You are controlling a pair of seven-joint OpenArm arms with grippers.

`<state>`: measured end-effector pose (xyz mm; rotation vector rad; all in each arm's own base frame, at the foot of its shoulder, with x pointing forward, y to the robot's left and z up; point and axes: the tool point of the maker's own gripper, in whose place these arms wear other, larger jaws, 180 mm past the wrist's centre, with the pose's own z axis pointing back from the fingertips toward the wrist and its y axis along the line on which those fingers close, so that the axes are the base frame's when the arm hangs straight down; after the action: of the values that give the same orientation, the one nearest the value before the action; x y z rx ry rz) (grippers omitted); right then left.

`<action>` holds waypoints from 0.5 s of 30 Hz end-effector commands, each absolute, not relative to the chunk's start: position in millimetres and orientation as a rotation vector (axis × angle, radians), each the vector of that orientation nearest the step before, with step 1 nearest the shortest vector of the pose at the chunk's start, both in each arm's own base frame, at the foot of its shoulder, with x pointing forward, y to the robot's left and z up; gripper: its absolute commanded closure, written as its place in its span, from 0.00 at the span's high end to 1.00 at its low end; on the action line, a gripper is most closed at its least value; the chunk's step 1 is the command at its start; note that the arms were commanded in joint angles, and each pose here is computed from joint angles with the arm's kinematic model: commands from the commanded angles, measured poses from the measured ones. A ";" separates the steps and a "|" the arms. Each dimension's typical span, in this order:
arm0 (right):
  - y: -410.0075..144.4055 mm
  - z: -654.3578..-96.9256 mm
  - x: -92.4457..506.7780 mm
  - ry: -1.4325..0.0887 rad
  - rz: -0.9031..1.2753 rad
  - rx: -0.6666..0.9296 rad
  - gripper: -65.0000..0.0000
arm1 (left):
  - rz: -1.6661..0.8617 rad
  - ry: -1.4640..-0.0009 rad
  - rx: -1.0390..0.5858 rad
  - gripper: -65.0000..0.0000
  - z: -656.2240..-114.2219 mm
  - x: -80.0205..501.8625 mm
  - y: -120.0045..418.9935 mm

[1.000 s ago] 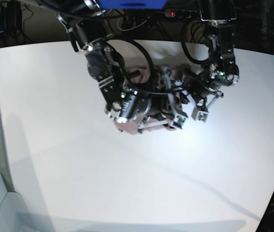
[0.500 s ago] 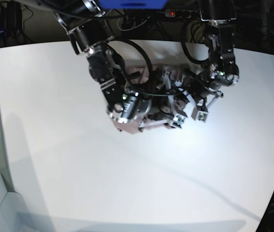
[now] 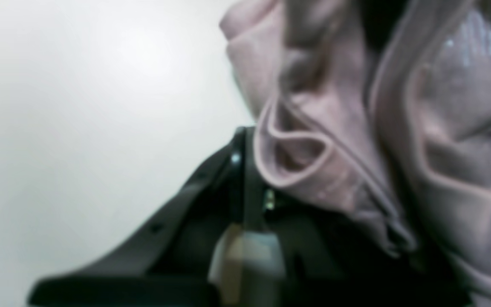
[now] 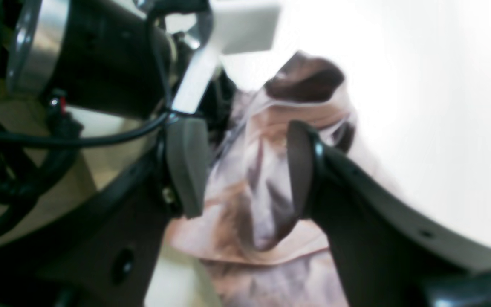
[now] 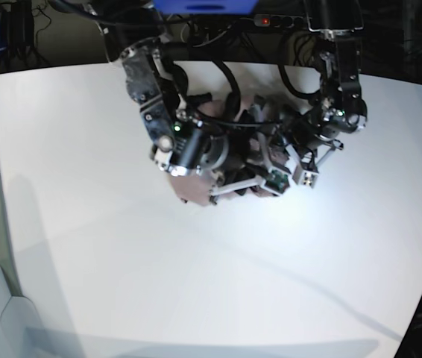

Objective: Layout the t-shirt on the table in an organized manner, then fold the t-shirt properly
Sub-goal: 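Press the folded end down with the right gripper and open it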

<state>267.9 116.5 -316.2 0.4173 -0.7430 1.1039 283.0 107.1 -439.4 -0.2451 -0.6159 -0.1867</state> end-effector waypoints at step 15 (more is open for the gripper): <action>109.8 -294.0 278.1 -0.834 1.035 0.439 0.66 | -0.172 -0.534 -0.183 0.01 -447.9 268.8 128.0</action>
<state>272.2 104.4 -309.5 0.4222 -0.7770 1.0348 281.8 116.4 -438.0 -0.2359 -0.6092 -0.1620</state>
